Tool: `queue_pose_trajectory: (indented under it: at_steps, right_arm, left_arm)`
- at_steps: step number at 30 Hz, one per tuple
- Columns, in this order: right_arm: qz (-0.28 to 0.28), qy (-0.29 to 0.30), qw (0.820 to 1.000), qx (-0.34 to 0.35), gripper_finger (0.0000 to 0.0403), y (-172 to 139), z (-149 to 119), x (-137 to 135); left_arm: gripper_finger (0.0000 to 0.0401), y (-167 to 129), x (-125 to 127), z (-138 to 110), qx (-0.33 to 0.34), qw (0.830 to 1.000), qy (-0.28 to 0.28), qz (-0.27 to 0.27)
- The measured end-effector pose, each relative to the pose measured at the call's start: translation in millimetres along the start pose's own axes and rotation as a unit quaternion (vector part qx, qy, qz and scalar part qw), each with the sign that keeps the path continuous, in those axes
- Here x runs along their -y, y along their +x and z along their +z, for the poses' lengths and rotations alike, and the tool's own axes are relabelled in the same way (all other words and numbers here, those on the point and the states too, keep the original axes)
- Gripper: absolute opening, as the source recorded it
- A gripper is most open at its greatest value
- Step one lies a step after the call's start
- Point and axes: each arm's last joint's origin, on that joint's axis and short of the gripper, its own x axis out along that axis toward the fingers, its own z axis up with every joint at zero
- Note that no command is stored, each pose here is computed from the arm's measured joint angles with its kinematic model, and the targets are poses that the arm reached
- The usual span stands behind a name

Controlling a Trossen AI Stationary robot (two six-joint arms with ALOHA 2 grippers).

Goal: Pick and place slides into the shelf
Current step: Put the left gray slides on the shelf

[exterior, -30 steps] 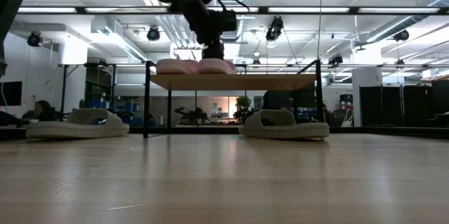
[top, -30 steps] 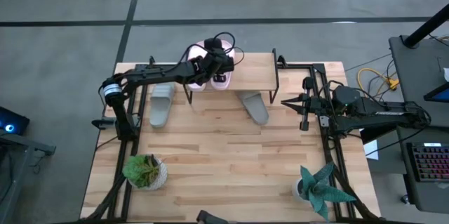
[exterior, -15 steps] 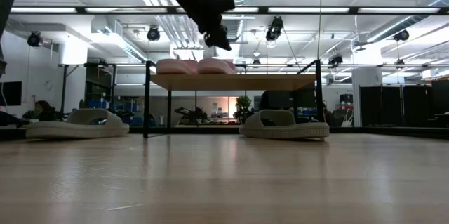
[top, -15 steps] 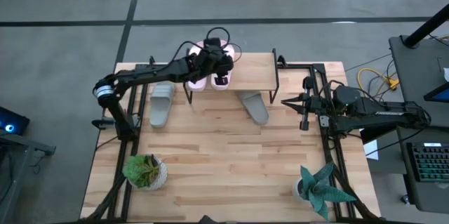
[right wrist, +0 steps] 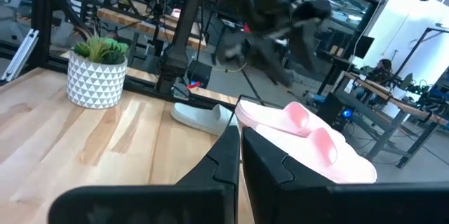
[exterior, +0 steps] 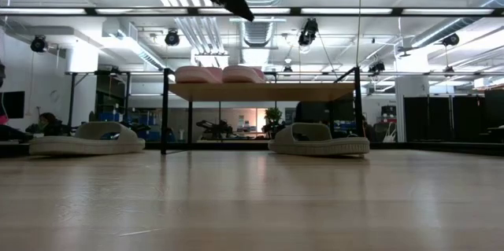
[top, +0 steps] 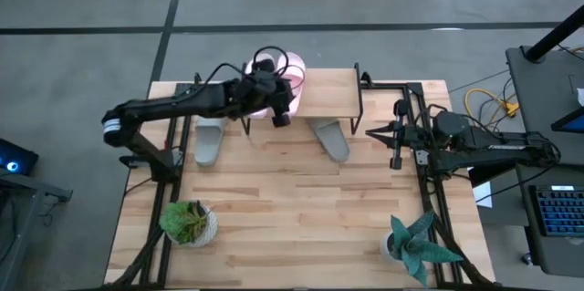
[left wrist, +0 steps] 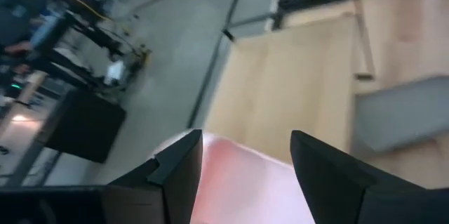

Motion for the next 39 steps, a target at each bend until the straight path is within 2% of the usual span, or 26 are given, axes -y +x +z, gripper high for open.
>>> queue_pose_trajectory:
  at_steps: [8,12,16,20,24,26,29,33,36,39]
  right_arm:
    - [0.001,0.000,1.000,-0.004,0.0008,1.4,-0.8,-0.4]
    - [0.003,-0.001,1.000,-0.009,0.0009,3.6,-1.8,-1.0]
    - [0.006,-0.001,1.000,-0.016,0.0008,6.2,-3.2,-1.7]
    - [0.007,0.002,1.000,-0.019,0.0008,7.5,-3.9,-2.0]
    - [0.006,0.002,1.000,-0.018,0.0008,7.3,-3.7,-1.9]
    - [0.007,0.002,1.000,-0.018,0.0008,7.3,-3.7,-2.0]
    - [0.007,0.002,1.000,-0.019,0.0009,7.5,-3.8,-2.0]
    - [0.007,0.002,1.000,-0.019,0.0008,7.5,-3.8,-2.0]
    - [0.007,0.002,1.000,-0.019,0.0009,7.5,-3.8,-2.0]
    - [0.007,0.002,1.000,-0.020,0.0009,7.7,-5.0,-2.5]
  left_arm:
    - [0.0201,-21.6,19.4,-7.0,-0.052,0.997,0.008,-0.050]
    - [0.0201,-24.9,24.8,-10.0,-0.071,0.996,0.016,-0.061]
    - [0.0201,-26.0,26.6,-12.7,-0.086,0.994,0.000,-0.064]
    - [0.0201,-29.2,28.0,-23.5,-0.140,0.988,0.009,-0.064]
    - [0.0201,-36.1,23.7,-40.0,-0.228,0.973,0.044,0.005]
    - [0.0201,-39.2,20.8,-48.3,-0.267,0.962,0.042,0.030]
    - [0.0201,-44.6,17.9,-60.2,-0.322,0.946,0.012,0.033]
    - [0.0201,-51.9,18.2,-73.2,-0.380,0.924,0.003,0.043]
    - [0.0201,-51.9,20.3,-78.2,-0.394,0.918,-0.002,0.046]
    - [0.0201,-49.9,26.3,-87.2,-0.412,0.911,-0.001,0.024]
